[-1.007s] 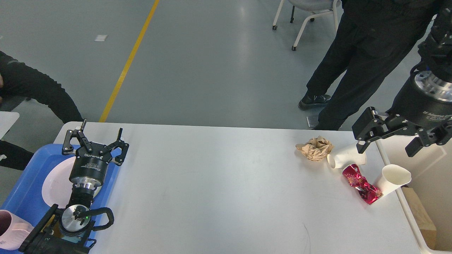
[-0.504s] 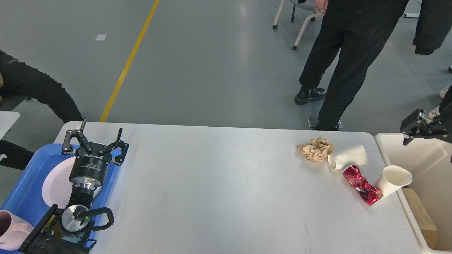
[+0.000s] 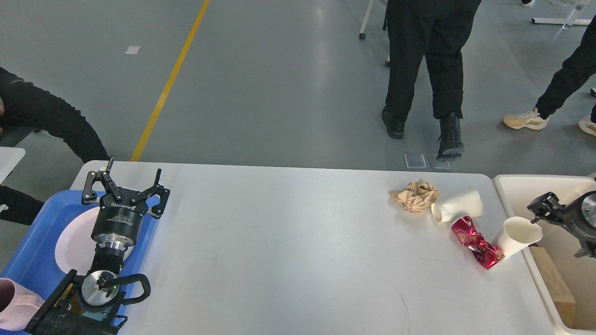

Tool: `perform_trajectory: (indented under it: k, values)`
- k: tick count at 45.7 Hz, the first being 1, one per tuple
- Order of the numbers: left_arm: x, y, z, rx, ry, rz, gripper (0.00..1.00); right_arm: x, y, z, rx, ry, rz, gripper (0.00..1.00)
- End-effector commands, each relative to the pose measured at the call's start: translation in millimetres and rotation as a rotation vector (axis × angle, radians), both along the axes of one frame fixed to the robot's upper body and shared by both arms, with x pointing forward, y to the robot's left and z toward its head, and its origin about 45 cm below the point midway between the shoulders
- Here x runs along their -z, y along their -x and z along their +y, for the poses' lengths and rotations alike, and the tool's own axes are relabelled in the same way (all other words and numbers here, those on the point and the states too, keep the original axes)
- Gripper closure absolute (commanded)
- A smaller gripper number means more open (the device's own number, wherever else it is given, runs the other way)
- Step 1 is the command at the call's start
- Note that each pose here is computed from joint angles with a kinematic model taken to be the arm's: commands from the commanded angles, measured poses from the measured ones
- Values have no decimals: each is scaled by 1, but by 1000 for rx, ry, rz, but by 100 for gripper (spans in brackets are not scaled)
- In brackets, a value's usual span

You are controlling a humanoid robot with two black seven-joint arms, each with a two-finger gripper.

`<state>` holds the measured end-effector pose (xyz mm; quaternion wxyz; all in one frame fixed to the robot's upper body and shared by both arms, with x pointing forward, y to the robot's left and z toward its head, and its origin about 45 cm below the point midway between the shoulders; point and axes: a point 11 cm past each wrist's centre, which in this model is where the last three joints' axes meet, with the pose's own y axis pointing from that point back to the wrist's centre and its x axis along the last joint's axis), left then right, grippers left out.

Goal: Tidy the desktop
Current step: 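Lower the right gripper onto the white paper cup and grasp it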

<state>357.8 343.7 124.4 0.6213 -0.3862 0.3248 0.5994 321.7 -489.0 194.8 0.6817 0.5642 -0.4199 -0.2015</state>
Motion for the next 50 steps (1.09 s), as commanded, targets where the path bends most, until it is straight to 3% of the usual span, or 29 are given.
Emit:
perform_trajectory:
  k: [1,27,31,45,50]
  values:
    - [0,0,0,0,0,0,4,21,-7,3,0,-1,-10,0]
    - [0,0,0,-2,0,-1,4,74,-11,6,17,16,-31,0]
    - [0,0,0,-1,0,0,4,74,-12,7,21,17,-39,6]
    - [0,0,0,1,0,0,4,82,-4,1,77,41,-63,57]
    - [0,0,0,-2,0,-1,4,85,0,1,79,38,-52,100]
